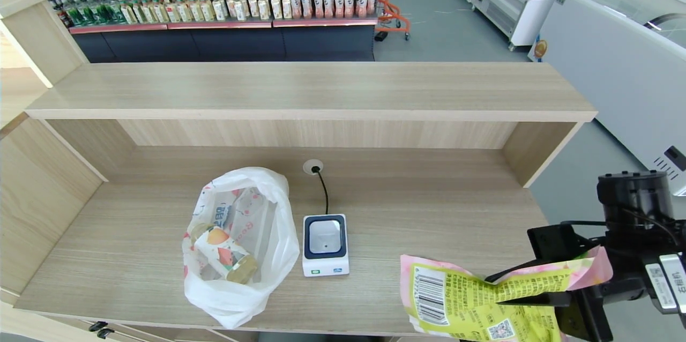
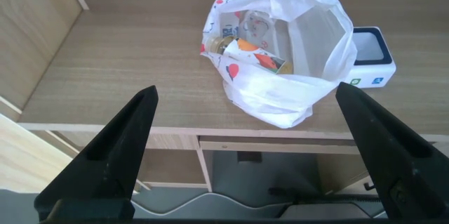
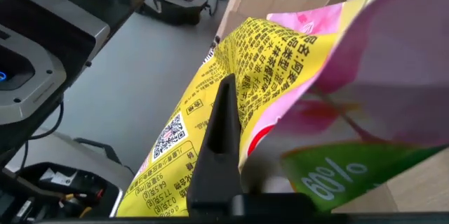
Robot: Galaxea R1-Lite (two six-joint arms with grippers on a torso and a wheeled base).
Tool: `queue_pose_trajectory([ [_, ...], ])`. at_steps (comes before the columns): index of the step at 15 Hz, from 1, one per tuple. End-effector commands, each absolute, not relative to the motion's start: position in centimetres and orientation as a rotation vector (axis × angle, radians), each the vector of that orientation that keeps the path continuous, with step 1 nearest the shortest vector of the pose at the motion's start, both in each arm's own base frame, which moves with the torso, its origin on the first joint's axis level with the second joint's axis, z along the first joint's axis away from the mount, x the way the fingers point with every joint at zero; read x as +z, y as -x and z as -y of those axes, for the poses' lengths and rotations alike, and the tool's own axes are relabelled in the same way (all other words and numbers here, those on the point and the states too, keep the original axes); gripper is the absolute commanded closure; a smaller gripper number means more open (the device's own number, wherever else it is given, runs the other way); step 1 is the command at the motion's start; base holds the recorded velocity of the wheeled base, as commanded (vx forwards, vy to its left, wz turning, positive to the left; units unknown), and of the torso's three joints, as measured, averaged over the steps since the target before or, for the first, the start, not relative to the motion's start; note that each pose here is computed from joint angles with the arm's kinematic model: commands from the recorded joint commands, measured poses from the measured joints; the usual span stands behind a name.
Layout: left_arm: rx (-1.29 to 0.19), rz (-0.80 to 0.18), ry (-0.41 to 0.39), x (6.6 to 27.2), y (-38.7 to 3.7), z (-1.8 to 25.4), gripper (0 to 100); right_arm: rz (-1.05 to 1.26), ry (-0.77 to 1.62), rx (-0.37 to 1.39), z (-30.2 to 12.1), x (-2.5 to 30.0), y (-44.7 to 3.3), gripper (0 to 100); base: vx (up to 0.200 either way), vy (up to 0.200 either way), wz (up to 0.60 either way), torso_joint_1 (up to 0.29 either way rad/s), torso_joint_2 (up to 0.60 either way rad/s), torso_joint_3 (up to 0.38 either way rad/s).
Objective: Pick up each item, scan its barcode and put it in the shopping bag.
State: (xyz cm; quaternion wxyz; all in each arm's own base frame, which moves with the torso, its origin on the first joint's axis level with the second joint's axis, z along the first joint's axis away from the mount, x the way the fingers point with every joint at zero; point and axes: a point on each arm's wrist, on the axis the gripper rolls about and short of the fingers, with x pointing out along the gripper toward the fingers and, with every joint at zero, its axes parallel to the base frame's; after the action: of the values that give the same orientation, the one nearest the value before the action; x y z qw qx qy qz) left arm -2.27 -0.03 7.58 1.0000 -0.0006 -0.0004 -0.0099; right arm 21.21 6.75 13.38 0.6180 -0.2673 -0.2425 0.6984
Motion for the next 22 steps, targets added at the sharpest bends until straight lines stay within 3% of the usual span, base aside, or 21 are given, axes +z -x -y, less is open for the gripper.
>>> queue_pose_trajectory([
  [1, -0.020, 0.002, 0.002, 7.6, 2.3, 0.0, 0, 0.554, 0.603, 1.633, -7.3, 12.9, -21.3, 100, 0.000, 0.000, 0.00, 0.000, 0.00, 0.000],
  [9, -0.020, 0.002, 0.002, 7.6, 2.3, 0.0, 0, 0.590, 0.597, 1.711, -9.1, 12.5, -20.7, 100, 0.000, 0.000, 0.00, 0.000, 0.00, 0.000],
  [22, -0.020, 0.002, 0.002, 7.6, 2.3, 0.0, 0, 0.559, 0.611, 1.703, -8.5, 12.0, -19.8, 100, 0.000, 0.000, 0.00, 0.000, 0.00, 0.000],
])
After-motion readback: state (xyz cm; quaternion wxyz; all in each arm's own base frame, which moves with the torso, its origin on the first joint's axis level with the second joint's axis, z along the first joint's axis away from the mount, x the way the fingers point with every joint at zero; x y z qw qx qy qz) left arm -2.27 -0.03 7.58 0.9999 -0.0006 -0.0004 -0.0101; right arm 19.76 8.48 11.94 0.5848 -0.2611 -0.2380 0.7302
